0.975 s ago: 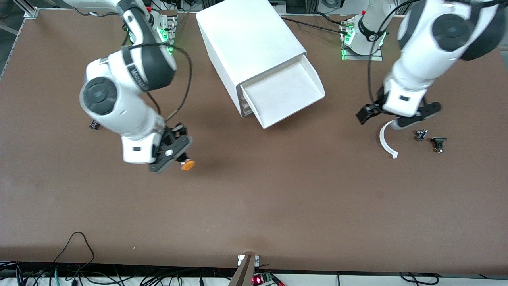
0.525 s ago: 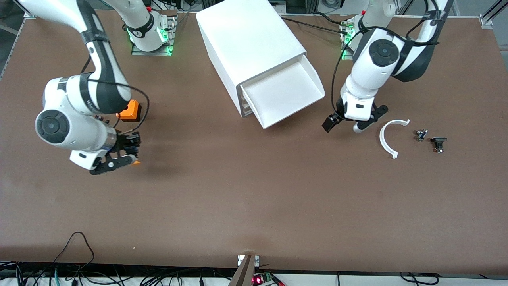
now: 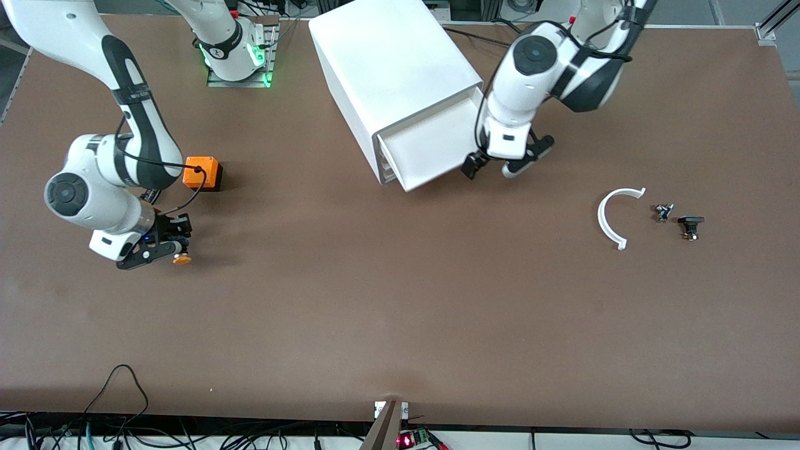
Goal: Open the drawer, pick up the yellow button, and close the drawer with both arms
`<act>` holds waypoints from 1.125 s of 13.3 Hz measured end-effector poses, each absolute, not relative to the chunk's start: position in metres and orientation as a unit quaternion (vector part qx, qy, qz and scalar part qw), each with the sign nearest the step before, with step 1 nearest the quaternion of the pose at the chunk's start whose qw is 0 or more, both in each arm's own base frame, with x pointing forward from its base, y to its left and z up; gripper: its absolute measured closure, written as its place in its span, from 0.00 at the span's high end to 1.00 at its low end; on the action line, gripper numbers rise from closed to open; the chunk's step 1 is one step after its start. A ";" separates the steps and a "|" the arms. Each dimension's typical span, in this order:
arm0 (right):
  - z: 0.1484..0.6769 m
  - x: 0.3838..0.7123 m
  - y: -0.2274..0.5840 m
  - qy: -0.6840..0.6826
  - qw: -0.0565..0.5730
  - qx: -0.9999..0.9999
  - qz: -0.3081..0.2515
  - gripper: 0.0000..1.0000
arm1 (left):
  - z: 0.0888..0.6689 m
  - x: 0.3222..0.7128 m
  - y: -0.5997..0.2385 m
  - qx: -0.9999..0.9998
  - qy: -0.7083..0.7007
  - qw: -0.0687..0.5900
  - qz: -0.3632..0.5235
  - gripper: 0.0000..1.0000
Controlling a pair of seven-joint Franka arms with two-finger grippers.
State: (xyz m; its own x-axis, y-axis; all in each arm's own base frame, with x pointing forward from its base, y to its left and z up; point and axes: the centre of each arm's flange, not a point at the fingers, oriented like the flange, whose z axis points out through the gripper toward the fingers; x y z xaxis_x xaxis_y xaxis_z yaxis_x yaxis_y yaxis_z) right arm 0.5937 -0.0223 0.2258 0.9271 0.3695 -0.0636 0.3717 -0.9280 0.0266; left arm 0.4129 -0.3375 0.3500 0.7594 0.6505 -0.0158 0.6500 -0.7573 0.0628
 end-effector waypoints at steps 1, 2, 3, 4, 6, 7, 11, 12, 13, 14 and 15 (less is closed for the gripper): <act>0.208 0.583 -0.024 0.191 0.019 0.981 -0.023 0.41 | 0.350 0.396 -0.354 0.938 0.345 0.027 0.000 1.00; 0.194 0.574 -0.026 0.189 0.018 0.981 -0.023 0.41 | 0.350 0.379 -0.369 0.941 0.338 0.021 -0.003 1.00; 0.184 0.568 -0.030 0.187 0.017 0.982 -0.026 0.41 | 0.351 0.362 -0.383 0.945 0.326 0.016 -0.006 1.00; 0.182 0.567 -0.034 0.189 0.017 0.982 -0.023 0.41 | 0.351 0.348 -0.395 0.949 0.315 0.013 -0.007 1.00; 0.185 0.567 -0.038 0.190 0.017 0.981 -0.022 0.48 | 0.353 0.336 -0.402 0.954 0.300 0.009 -0.004 1.00; 0.186 0.568 -0.039 0.189 0.017 0.982 -0.021 0.56 | 0.353 0.336 -0.403 0.954 0.298 0.009 -0.004 1.00; 0.234 0.595 -0.032 0.149 0.012 0.987 -0.055 0.98 | 0.350 0.344 -0.393 0.953 0.304 0.006 -0.006 1.00; 0.259 0.607 -0.021 0.142 0.009 0.988 -0.066 1.00 | 0.349 0.356 -0.382 0.955 0.298 0.005 -0.006 1.00; 0.287 0.618 -0.008 0.134 0.007 0.988 -0.074 1.00 | 0.349 0.377 -0.361 0.959 0.285 0.007 -0.003 1.00; 0.313 0.626 0.003 0.124 0.006 0.989 -0.080 1.00 | 0.351 0.404 -0.334 0.963 0.269 0.008 0.000 1.00; 0.336 0.632 0.011 0.118 0.005 0.989 -0.084 1.00 | 0.354 0.432 -0.301 0.967 0.255 0.011 0.005 1.00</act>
State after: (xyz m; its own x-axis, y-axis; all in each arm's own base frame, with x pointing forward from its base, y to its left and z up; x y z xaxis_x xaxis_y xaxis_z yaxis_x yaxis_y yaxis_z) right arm 0.6323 0.0109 0.3357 0.9577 0.2334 -0.1684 0.2352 -0.9719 -0.0098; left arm 0.4322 -0.3013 0.3542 0.8704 0.4924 0.0032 0.4922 -0.8702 0.0239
